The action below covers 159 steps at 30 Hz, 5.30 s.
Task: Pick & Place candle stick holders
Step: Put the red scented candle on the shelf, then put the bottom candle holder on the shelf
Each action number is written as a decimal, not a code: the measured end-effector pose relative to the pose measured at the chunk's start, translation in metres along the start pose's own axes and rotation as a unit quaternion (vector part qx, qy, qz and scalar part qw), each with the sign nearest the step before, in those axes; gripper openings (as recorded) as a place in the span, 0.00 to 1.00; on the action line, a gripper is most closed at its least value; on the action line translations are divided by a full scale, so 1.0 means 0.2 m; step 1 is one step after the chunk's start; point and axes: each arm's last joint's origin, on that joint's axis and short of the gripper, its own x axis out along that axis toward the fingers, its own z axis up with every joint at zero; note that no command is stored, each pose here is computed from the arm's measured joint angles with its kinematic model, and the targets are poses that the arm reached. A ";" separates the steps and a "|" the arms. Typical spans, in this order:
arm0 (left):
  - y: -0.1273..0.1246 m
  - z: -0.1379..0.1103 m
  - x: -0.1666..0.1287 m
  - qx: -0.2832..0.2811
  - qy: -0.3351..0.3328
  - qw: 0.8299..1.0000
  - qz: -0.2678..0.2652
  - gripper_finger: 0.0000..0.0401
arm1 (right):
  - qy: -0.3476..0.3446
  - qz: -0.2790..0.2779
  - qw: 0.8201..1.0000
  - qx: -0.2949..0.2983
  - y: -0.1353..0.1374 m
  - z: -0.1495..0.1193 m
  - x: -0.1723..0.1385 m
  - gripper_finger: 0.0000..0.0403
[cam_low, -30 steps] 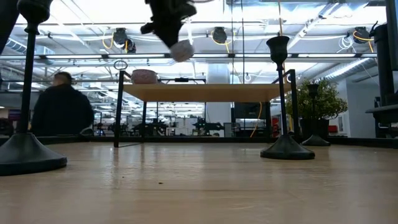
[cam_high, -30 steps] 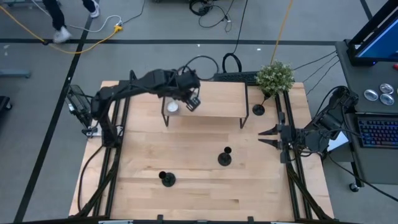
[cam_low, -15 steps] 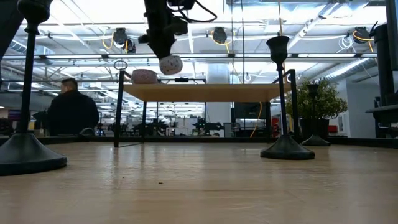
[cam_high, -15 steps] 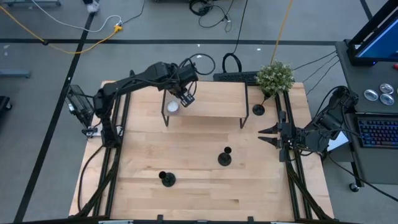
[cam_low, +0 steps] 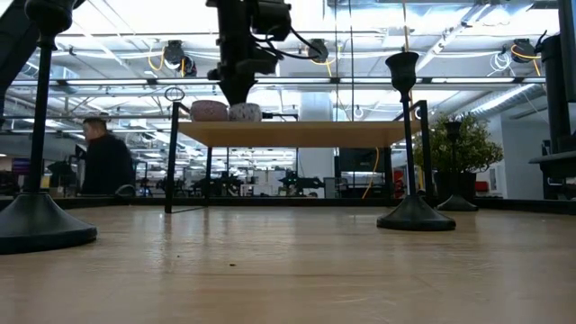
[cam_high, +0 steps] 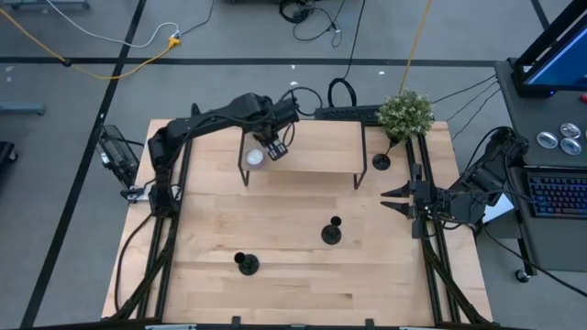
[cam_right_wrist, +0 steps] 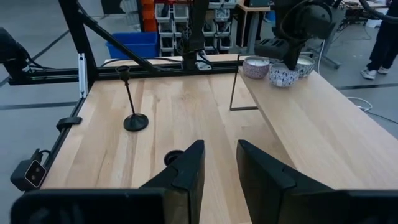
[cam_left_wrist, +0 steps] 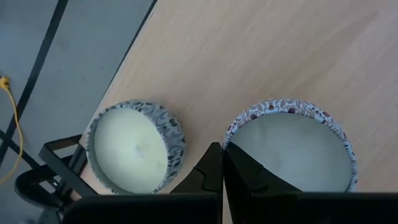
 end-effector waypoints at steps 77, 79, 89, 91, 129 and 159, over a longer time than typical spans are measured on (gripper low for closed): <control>-1.20 -1.02 -0.64 -0.230 0.153 0.953 -0.123 0.18 | 0.035 0.103 0.994 -0.022 0.03 -0.01 0.00 0.22; -1.20 -1.02 -0.64 -0.231 0.151 0.953 -0.123 0.18 | 0.036 0.103 0.994 -0.022 0.03 -0.01 0.00 0.22; -1.19 -1.05 -0.52 -0.237 0.191 0.950 -0.072 0.18 | 0.036 0.103 0.994 -0.022 0.03 -0.01 0.00 0.22; -1.18 -1.06 -0.52 -0.244 0.193 0.948 -0.072 0.18 | 0.036 0.103 0.994 -0.022 0.03 -0.01 0.00 0.22; -1.05 -1.10 -0.52 -0.256 0.213 0.940 -0.074 0.50 | 0.036 0.103 0.994 -0.022 0.03 -0.01 0.00 0.22; -1.17 -0.99 -0.40 -0.191 0.135 0.967 -0.100 0.03 | 0.036 0.103 0.994 -0.022 0.03 -0.01 0.00 0.22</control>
